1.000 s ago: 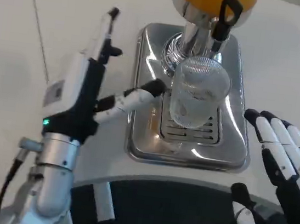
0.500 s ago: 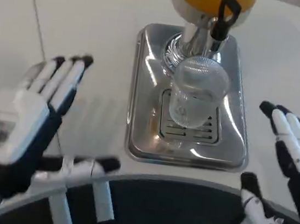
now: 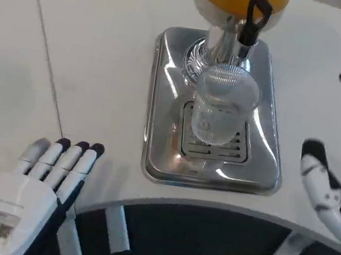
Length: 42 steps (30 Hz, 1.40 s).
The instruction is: Grasp the cup under the faucet to collect the drink, then remove the cup.
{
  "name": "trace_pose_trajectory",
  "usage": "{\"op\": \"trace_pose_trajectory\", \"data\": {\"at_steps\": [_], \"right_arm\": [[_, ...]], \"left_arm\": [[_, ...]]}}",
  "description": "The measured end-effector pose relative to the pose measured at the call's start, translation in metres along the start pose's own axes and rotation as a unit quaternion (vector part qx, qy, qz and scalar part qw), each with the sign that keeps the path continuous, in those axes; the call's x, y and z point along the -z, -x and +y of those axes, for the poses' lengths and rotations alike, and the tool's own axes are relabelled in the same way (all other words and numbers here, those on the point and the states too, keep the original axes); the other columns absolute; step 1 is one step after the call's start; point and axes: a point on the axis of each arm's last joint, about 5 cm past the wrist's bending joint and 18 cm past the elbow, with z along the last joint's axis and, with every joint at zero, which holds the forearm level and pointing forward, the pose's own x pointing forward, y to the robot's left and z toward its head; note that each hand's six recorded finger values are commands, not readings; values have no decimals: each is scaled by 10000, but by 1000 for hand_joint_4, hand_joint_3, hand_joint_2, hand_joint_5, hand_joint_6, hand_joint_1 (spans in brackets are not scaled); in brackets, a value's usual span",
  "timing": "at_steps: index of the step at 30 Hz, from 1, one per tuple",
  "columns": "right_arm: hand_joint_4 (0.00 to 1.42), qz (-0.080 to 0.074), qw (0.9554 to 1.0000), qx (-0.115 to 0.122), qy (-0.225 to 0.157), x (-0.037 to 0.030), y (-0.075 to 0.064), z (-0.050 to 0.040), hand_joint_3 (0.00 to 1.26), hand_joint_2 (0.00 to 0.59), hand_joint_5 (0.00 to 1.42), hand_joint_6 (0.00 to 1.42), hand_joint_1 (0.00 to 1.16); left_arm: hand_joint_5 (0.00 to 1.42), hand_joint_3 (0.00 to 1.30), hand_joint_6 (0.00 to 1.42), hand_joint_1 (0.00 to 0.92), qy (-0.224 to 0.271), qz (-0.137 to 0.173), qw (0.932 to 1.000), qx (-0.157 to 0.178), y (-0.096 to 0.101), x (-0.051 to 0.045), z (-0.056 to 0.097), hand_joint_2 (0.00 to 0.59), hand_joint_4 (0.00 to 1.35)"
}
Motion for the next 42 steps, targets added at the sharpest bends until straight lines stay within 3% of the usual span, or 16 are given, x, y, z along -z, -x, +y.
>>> {"op": "trace_pose_trajectory", "data": {"at_steps": [3,10,13,19,24,31,35,42], "right_arm": [[0,-138,9993,78,-353,-31,-101,12,0,549,0,0,152],[0,-307,9948,14,-969,-36,-296,115,0,528,0,0,45],[0,-460,9933,18,-1061,-62,-335,124,0,516,0,0,6],[0,-990,9872,151,-1241,-183,-342,7,0,519,0,0,0],[0,-1211,9821,165,-1433,-217,-440,30,0,527,0,0,1],[0,-1120,9816,463,-1473,-211,-648,124,0,530,0,0,1],[0,-1037,9822,556,-1463,-197,-675,157,0,532,0,0,2],[0,-925,9779,658,-1756,-183,-754,318,0,554,0,0,21]], "left_arm": [[0,0,0,0,79,-27,9999,-73,-5,-41,2,58,0],[0,0,0,0,188,-6,9998,-36,45,-86,-15,66,0],[0,0,0,0,187,35,9998,13,75,-81,-20,67,0],[0,0,0,0,168,22,9998,39,104,-70,-12,69,0],[0,0,0,0,172,-8,9999,-5,108,-84,7,70,0],[0,0,0,0,193,23,9998,-12,118,-89,6,70,0],[0,0,0,0,205,48,9998,-13,124,-88,5,70,0],[0,0,0,0,238,82,9997,-10,134,-96,-3,70,0]]}}
